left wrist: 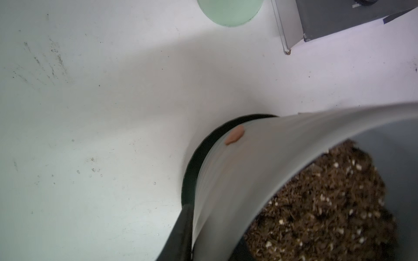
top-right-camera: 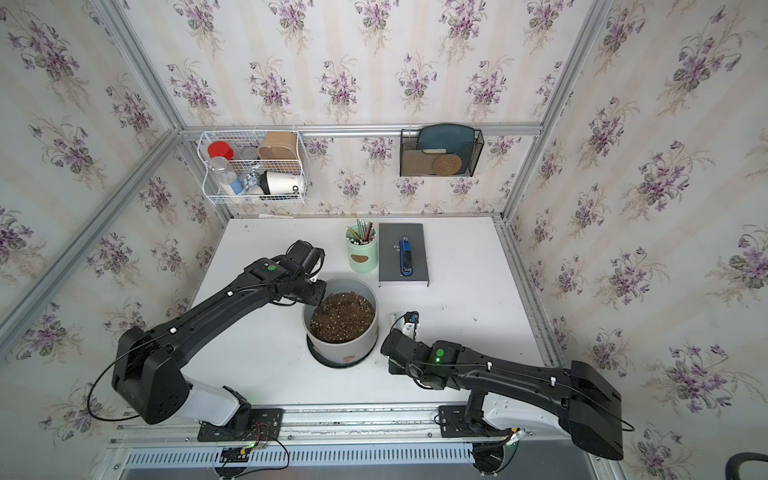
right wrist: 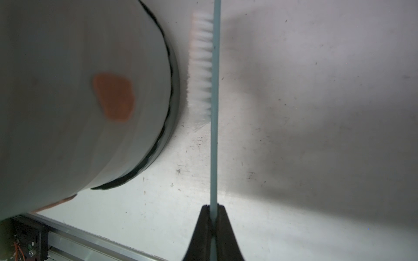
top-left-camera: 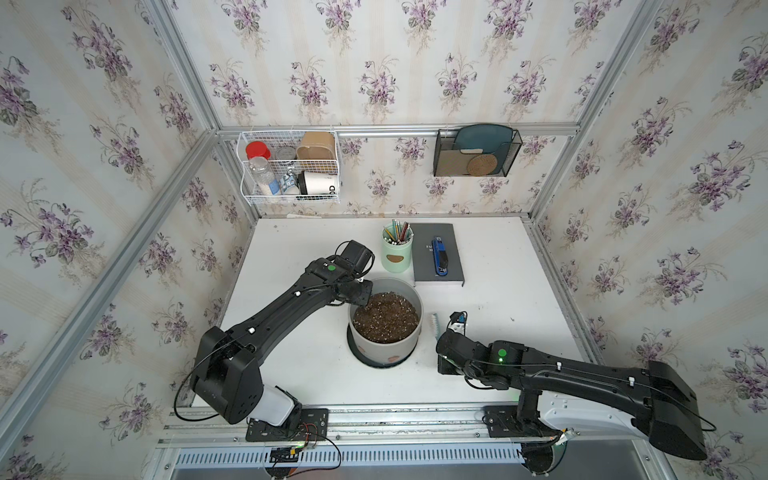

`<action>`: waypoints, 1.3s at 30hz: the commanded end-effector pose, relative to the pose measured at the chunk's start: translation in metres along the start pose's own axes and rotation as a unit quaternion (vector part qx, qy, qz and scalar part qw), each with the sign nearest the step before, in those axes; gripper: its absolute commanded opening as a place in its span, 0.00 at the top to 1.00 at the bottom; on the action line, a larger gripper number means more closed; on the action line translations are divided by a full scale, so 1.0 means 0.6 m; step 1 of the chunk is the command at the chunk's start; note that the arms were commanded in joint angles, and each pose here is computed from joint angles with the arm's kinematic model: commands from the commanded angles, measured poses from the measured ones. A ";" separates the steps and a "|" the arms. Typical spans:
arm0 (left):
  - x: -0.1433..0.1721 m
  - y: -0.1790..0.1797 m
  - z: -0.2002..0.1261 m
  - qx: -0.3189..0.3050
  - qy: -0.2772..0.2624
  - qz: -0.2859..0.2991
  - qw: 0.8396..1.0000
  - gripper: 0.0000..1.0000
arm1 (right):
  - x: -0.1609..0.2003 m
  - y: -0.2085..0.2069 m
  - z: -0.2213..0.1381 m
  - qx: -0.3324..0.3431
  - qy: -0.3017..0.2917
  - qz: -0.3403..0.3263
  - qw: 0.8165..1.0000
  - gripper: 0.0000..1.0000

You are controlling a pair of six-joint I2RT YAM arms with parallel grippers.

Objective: Scrub the dried mud off the ceramic pot
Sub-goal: Rotate the pot on the tray, then brush off the soil from the pot.

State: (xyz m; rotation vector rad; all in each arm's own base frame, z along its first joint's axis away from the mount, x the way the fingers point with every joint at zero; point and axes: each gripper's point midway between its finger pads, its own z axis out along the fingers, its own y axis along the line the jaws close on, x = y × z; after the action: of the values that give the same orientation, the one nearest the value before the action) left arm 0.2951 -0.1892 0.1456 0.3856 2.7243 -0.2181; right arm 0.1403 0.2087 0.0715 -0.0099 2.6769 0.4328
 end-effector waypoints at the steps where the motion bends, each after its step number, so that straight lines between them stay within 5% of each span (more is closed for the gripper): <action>1: -0.012 0.009 0.005 -0.013 -0.015 -0.042 0.999 0.86 | -0.006 -0.015 -0.001 0.021 -0.012 -0.014 1.000 1.00; 9: -0.014 0.000 0.001 0.002 -0.018 -0.049 0.999 0.91 | -0.023 -0.016 -0.001 0.034 -0.029 -0.025 0.999 1.00; 13: -0.016 -0.014 -0.005 0.025 -0.019 -0.045 0.999 0.72 | -0.033 0.014 0.007 0.002 -0.031 -0.044 0.999 1.00; 16: -0.017 -0.018 -0.006 0.031 -0.021 -0.041 0.998 0.69 | -0.040 0.020 0.015 -0.006 -0.037 -0.047 0.998 1.00; 28: -0.021 -0.007 -0.008 0.012 -0.026 -0.015 0.999 0.94 | -0.057 0.003 0.044 -0.051 -0.020 -0.053 0.997 1.00; 39: -0.023 -0.010 -0.014 0.017 -0.030 -0.028 0.999 0.94 | -0.041 0.030 0.040 -0.101 0.004 -0.048 0.994 1.00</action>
State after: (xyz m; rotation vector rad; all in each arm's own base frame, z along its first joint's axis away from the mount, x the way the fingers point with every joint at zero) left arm 0.3039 -0.1871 0.1510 0.3241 2.6867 -0.2037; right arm 0.1727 0.2210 0.0569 -0.2026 2.6427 0.5812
